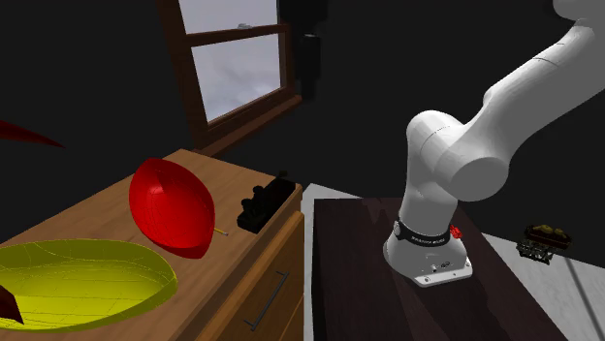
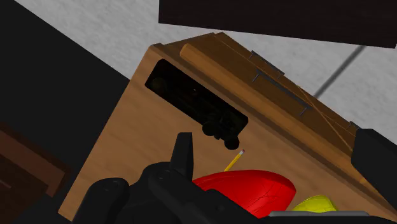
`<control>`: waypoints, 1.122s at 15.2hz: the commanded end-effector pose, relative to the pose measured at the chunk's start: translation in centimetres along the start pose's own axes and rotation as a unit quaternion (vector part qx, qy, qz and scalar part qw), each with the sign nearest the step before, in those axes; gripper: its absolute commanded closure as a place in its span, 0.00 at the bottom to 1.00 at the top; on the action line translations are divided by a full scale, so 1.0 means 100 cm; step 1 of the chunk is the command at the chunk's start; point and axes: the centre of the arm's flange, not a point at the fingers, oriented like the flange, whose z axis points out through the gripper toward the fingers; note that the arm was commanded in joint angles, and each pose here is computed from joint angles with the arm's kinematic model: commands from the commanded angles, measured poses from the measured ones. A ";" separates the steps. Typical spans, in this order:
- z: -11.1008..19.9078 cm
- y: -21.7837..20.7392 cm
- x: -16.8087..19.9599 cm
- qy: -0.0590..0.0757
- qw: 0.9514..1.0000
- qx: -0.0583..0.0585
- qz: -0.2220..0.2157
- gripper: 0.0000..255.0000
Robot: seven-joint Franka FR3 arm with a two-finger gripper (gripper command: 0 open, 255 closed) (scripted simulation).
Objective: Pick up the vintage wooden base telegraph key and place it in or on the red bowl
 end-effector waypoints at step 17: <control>0.196 0.084 0.037 0.047 0.959 0.049 -0.275 0.00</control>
